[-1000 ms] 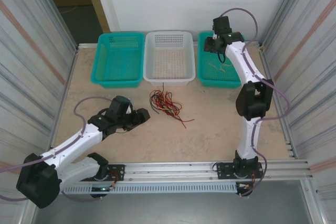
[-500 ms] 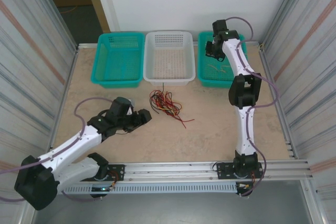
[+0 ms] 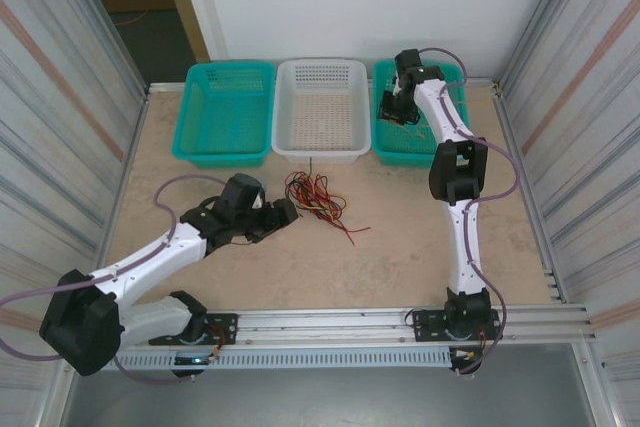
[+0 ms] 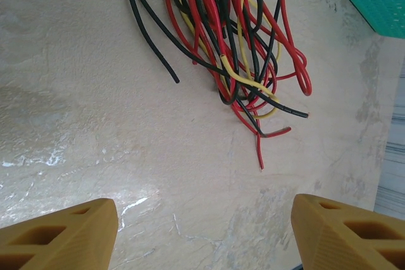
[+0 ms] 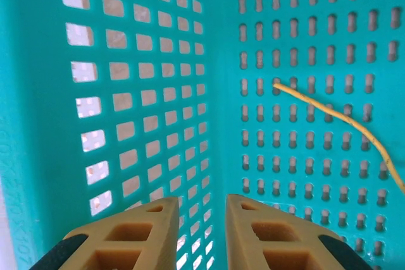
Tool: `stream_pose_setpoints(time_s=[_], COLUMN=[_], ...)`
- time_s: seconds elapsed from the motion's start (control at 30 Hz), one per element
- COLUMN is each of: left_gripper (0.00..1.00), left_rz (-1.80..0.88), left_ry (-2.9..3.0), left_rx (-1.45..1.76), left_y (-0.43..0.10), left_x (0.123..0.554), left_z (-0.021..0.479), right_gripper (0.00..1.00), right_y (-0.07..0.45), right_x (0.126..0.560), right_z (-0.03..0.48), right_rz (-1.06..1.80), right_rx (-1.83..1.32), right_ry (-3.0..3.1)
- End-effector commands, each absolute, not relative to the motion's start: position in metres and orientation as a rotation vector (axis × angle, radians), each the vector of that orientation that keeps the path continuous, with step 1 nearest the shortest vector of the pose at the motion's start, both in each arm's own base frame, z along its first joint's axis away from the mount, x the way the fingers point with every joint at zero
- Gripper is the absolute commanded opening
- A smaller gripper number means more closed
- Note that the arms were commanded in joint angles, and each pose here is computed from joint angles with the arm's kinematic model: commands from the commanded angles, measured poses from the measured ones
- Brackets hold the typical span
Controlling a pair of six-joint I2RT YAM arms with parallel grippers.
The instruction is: Untangle the cables
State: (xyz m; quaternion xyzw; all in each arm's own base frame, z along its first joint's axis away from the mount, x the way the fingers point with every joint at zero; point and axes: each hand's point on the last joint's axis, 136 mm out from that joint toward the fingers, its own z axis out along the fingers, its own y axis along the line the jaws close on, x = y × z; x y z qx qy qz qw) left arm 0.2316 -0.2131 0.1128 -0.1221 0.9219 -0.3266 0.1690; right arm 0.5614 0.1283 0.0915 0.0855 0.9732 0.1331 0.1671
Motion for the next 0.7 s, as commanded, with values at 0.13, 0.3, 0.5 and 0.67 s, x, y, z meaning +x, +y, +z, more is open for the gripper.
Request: stream_pose_setpoints(time_s=[0.13,0.3,0.5,0.67], left_gripper=[0.74,0.74,0.78,0.80], left_rz=[-0.943,-0.944,-0.860,-0.807], left_ry=[2.619,2.614,2.575,2.508], left_rx=[-0.374,-0.380,-0.384,-0.410], left_y=[-0.214,-0.214,-0.199,-0.178], left_x=[0.228,0.229,0.231,0.239], left_z=[0.109,0.111,0.125,0.149], right_gripper=[0.27,0.28,0.30,0.45], right_y=[0.144,0.144,0.123,0.121], right_x=[0.569,0.570,0.561,0.520], right_z=[0.099,0.109,0.154,0.221], right_rz=[0.459,0.460,0.263,0.128], right_rx=[0.182,0.163,0.154,0.117], right_ry=[2.738,2.718,2.655,2.563])
